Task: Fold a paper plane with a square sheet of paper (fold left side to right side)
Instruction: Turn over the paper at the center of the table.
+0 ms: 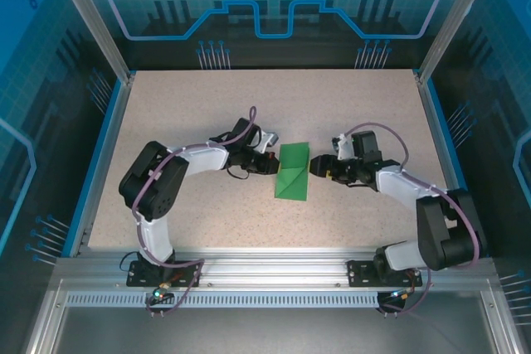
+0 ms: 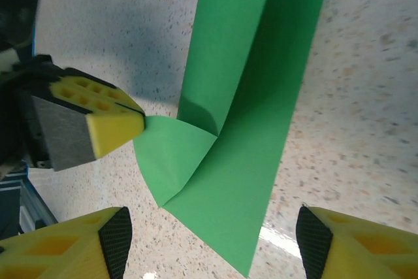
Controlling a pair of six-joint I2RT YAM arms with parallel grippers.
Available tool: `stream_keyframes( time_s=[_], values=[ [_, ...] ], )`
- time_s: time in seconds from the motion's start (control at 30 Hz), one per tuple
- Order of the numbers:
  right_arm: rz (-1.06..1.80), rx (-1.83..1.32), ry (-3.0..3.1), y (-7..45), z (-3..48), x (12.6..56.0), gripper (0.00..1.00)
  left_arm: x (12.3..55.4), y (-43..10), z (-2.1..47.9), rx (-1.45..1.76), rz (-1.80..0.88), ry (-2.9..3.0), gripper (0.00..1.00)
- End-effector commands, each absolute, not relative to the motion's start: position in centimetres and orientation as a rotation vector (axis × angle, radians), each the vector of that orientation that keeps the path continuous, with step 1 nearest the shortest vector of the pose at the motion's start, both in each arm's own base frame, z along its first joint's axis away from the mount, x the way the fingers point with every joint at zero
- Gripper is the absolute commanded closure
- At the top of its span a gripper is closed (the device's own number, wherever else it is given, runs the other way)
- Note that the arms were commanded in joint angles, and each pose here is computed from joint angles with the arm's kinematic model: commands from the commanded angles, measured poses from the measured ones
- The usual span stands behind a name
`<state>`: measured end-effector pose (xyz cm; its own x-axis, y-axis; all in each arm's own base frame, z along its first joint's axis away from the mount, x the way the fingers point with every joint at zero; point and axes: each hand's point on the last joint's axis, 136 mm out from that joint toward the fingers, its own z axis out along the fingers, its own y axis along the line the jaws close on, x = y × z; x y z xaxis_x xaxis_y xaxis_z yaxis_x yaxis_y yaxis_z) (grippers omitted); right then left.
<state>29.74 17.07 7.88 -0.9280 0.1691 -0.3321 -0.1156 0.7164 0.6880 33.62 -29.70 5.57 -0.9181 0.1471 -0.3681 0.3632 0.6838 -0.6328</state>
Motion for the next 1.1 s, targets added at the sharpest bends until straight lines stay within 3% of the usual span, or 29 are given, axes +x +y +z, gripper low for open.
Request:
stream_keyframes(
  time_s=[0.0, 0.3, 0.5, 0.8, 1.07],
  values=[
    [1.125, 0.002, 2.541, 19.1, 8.4, 30.3, 0.3, 33.8, -29.6, 6.8, 0.434, -1.045, 2.554, 0.96],
    [1.178, -0.022, 2.6, 22.5, 6.6, 31.1, 0.35, 33.9, -29.6, 6.7, 0.433, -1.041, 2.558, 0.96],
    [1.235, -0.024, 2.625, 24.5, 5.6, 31.8, 0.48, 34.0, -29.4, 6.9, 0.425, -1.031, 2.554, 0.9],
    [1.285, -0.071, 2.54, 25.1, 7.2, 32.7, 0.93, 34.9, -26.1, 10.7, 0.24, -1.044, 2.456, 0.47],
    [1.356, -0.306, 2.226, 24.5, 16.1, 34.2, 0.99, 34.8, -21.5, 16.9, 0.016, -1.155, 2.272, 0.13]
  ],
)
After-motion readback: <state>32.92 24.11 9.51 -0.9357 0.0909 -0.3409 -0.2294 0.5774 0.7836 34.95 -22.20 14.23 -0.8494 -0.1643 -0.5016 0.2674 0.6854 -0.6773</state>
